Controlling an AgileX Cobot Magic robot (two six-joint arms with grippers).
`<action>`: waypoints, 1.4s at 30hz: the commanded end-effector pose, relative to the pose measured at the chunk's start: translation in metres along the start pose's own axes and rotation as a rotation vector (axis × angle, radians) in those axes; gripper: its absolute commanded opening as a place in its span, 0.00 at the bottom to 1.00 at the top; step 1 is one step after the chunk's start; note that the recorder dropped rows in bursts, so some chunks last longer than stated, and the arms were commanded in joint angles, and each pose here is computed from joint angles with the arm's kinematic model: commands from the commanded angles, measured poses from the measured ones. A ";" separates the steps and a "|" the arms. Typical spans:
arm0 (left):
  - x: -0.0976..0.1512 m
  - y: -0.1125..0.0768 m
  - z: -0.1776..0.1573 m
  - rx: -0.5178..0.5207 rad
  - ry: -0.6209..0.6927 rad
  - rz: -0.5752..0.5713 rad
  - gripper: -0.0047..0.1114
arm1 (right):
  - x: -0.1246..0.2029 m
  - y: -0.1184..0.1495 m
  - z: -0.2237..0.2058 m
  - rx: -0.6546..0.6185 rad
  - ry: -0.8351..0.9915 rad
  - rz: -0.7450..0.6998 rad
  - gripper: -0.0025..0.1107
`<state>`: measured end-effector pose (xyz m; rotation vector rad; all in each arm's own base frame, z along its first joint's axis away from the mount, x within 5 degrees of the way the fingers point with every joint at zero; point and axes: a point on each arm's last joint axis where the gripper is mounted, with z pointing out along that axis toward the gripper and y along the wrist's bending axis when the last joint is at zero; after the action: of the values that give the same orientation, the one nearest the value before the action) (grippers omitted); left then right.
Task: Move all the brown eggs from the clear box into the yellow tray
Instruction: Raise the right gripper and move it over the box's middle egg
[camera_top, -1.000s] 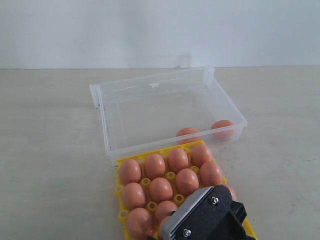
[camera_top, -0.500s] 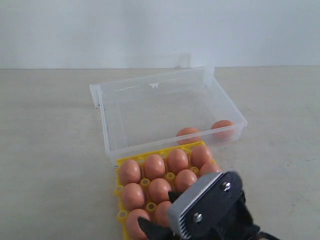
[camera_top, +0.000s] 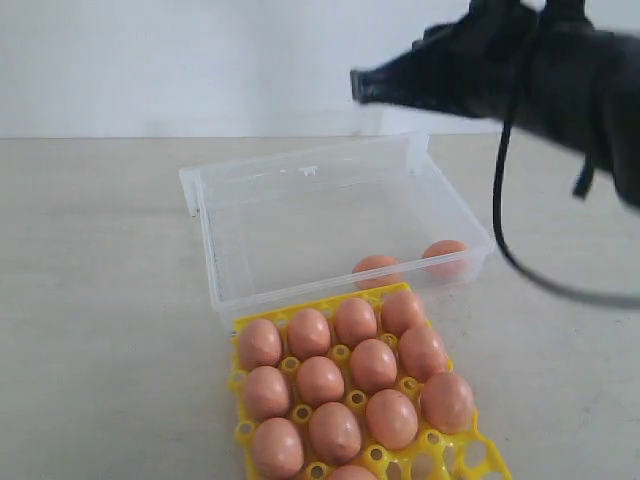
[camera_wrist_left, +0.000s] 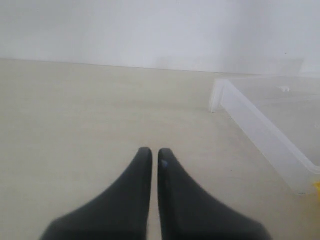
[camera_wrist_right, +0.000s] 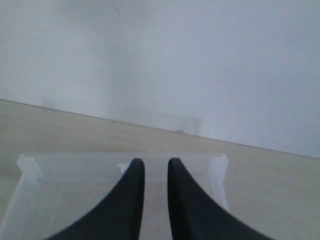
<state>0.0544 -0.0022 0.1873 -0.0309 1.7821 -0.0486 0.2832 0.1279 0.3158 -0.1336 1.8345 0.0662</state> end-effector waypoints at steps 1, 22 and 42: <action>0.000 0.000 0.000 0.001 -0.009 0.006 0.08 | -0.034 -0.036 0.061 -0.212 0.007 0.077 0.19; 0.000 0.000 0.000 0.001 -0.009 0.006 0.08 | -0.057 -0.155 0.095 0.697 -0.633 0.069 0.02; 0.000 0.000 0.000 0.001 -0.009 0.006 0.08 | 0.075 -0.064 0.177 -0.552 1.035 -0.514 0.02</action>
<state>0.0544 -0.0022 0.1873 -0.0309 1.7821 -0.0486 0.4290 0.0691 0.1993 -1.1606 2.8001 0.0185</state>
